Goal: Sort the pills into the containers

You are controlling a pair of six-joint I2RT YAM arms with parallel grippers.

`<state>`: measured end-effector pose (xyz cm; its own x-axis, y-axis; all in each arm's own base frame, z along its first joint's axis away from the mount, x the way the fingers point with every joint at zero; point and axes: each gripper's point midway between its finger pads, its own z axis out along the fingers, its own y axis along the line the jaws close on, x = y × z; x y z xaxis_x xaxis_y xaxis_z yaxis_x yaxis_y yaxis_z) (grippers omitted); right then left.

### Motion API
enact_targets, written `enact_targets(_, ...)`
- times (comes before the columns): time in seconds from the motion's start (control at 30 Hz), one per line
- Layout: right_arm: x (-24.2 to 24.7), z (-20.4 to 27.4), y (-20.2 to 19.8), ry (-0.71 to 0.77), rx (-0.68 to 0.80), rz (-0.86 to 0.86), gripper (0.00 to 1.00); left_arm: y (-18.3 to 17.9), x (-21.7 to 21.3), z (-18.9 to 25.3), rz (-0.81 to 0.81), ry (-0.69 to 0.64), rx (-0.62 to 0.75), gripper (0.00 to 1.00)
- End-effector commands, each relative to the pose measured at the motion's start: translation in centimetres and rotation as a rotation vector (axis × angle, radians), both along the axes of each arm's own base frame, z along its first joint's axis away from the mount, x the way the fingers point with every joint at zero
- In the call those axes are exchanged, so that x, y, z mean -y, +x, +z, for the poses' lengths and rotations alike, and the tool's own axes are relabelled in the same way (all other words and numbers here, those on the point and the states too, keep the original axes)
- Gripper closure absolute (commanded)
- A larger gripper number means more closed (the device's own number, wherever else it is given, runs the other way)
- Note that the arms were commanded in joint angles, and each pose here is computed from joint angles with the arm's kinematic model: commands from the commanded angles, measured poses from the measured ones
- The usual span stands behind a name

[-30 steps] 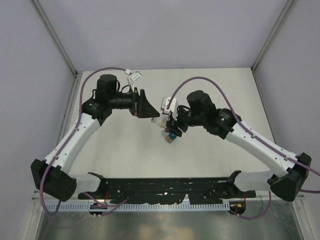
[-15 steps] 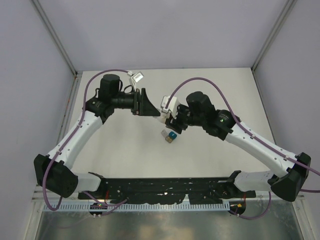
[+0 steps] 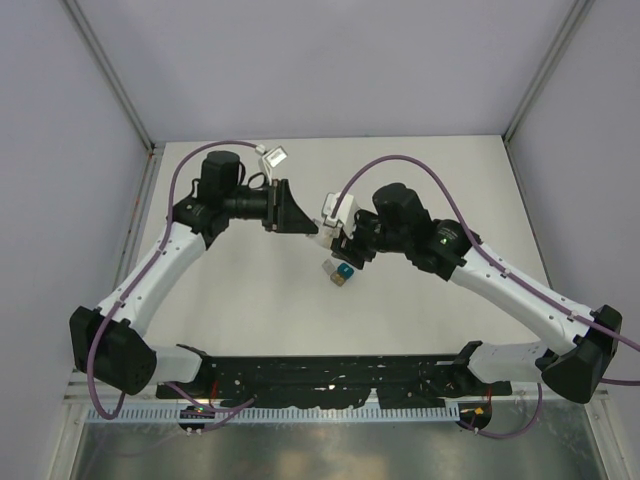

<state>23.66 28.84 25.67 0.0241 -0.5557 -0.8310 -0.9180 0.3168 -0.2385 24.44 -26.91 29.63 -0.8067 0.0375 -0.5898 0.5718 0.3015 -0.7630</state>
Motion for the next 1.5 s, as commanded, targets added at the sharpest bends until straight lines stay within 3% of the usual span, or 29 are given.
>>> enact_targets(0.0, -1.3, 3.3, -0.4, 0.093, 0.038, 0.052, 0.94, -1.1, 0.6, 0.7, -0.104, -0.041, 0.081, 0.70)
enact_targets(0.17, -1.5, 3.9, -1.2, 0.144, -0.028, 0.111, 0.94, -2.9, 0.5, 0.8, -0.199, -0.051, 0.197, 1.00)
enact_targets(0.53, -2.3, 5.1, -5.9, 0.256, -0.324, 0.432, 0.94, -7.8, 0.0, 0.3, -0.338, -0.040, 0.691, 1.00)
enact_targets(0.6, -2.4, 4.7, -6.2, 0.256, -0.365, 0.455, 0.94, -7.8, -0.2, 0.0, -0.324, -0.028, 0.723, 0.87)
enact_targets(0.67, -2.4, 4.6, -6.2, 0.251, -0.368, 0.454, 0.94, -7.5, -0.3, -0.1, -0.299, -0.010, 0.722, 0.58)
enact_targets(0.73, -2.3, 4.4, -6.0, 0.245, -0.359, 0.443, 0.94, -7.1, -0.4, 0.1, -0.269, 0.010, 0.709, 0.36)
enact_targets(0.8, -2.1, 4.0, -5.5, 0.228, -0.340, 0.413, 0.94, -6.6, -0.6, 0.3, -0.235, 0.034, 0.702, 0.21)
enact_targets(0.93, -1.8, 3.4, -4.6, 0.191, -0.265, 0.342, 0.94, -5.4, -1.0, 1.7, -0.150, 0.044, 0.647, 0.03)
enact_targets(1.1, -1.6, 2.9, -3.6, 0.148, -0.157, 0.256, 0.94, -3.9, -1.5, 4.1, -0.058, -0.018, 0.514, 0.01)
enact_targets(1.3, -1.1, 3.5, -1.7, 0.119, -0.042, 0.136, 0.94, -1.8, -1.4, 4.0, 0.006, -0.053, 0.223, 0.00)
enact_targets(1.47, -0.8, 3.5, -0.6, 0.098, 0.017, 0.064, 0.94, -0.9, -0.7, 2.5, 0.003, -0.063, 0.081, 0.09)
